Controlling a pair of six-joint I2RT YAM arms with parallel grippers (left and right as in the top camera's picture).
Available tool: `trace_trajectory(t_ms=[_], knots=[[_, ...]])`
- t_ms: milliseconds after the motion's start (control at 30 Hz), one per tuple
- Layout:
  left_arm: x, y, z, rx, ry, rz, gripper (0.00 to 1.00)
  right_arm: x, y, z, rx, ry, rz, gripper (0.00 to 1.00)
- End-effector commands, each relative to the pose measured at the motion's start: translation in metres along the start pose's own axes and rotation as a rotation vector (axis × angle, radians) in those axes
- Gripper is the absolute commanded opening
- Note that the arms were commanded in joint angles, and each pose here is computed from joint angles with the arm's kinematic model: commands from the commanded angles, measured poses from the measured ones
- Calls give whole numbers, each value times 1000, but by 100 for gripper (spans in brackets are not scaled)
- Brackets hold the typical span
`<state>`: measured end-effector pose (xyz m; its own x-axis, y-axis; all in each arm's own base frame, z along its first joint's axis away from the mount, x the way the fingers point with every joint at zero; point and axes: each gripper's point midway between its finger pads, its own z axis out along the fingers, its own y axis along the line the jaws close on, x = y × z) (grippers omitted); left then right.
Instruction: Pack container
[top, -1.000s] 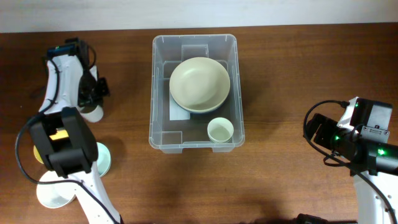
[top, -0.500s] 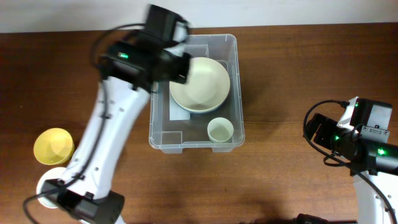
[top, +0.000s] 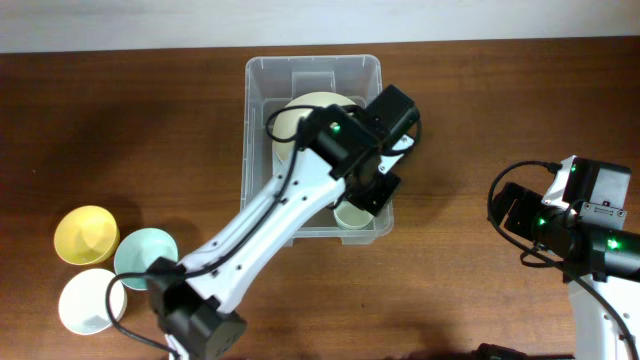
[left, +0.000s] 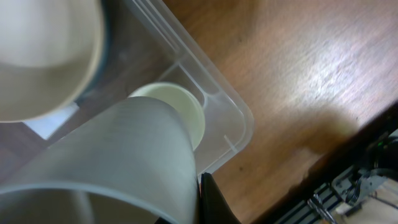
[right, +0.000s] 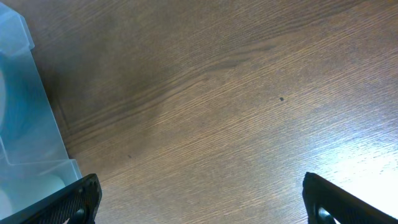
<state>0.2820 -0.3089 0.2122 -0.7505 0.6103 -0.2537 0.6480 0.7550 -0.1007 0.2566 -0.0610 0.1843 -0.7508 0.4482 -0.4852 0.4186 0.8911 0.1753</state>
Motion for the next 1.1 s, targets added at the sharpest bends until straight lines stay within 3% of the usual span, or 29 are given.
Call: trace_trajectory(t_ms=[0, 167, 200, 233, 267, 300, 400, 500, 600, 733, 900, 1067], knots=[[9, -10, 23, 44, 84, 5, 1, 0, -3, 0, 6, -2, 1, 99], [11, -12, 29, 56, 107, 2, 1, 0, -3, 0, 6, -1, 1, 99], [11, -12, 29, 56, 107, 2, 8, 0, -3, 0, 6, -1, 1, 99], [11, -12, 29, 55, 107, 2, 52, 0, -3, 0, 6, -1, 1, 99], [11, -12, 29, 54, 107, 2, 84, 0, -3, 0, 6, -1, 0, 99], [11, -11, 29, 50, 107, 2, 99, 0, -3, 0, 6, -1, 0, 99], [6, 19, 24, -79, 79, -23, 99, 0, -3, 0, 6, -1, 0, 99], [-2, 89, -20, -335, -51, -201, 99, 0, -3, 0, 6, -1, 0, 99], [0, 132, -64, -371, -170, -340, 99, 0, -3, 0, 6, -1, 0, 99], [37, 212, -119, -435, -272, -662, 99, 0, -3, 0, 6, -1, 0, 99], [120, 289, -127, -505, -176, -1066, 99, 0, -3, 0, 6, -1, 0, 99], [171, 305, -78, -437, -9, -1199, 100, 0, -3, 0, 6, -3, 1, 99]])
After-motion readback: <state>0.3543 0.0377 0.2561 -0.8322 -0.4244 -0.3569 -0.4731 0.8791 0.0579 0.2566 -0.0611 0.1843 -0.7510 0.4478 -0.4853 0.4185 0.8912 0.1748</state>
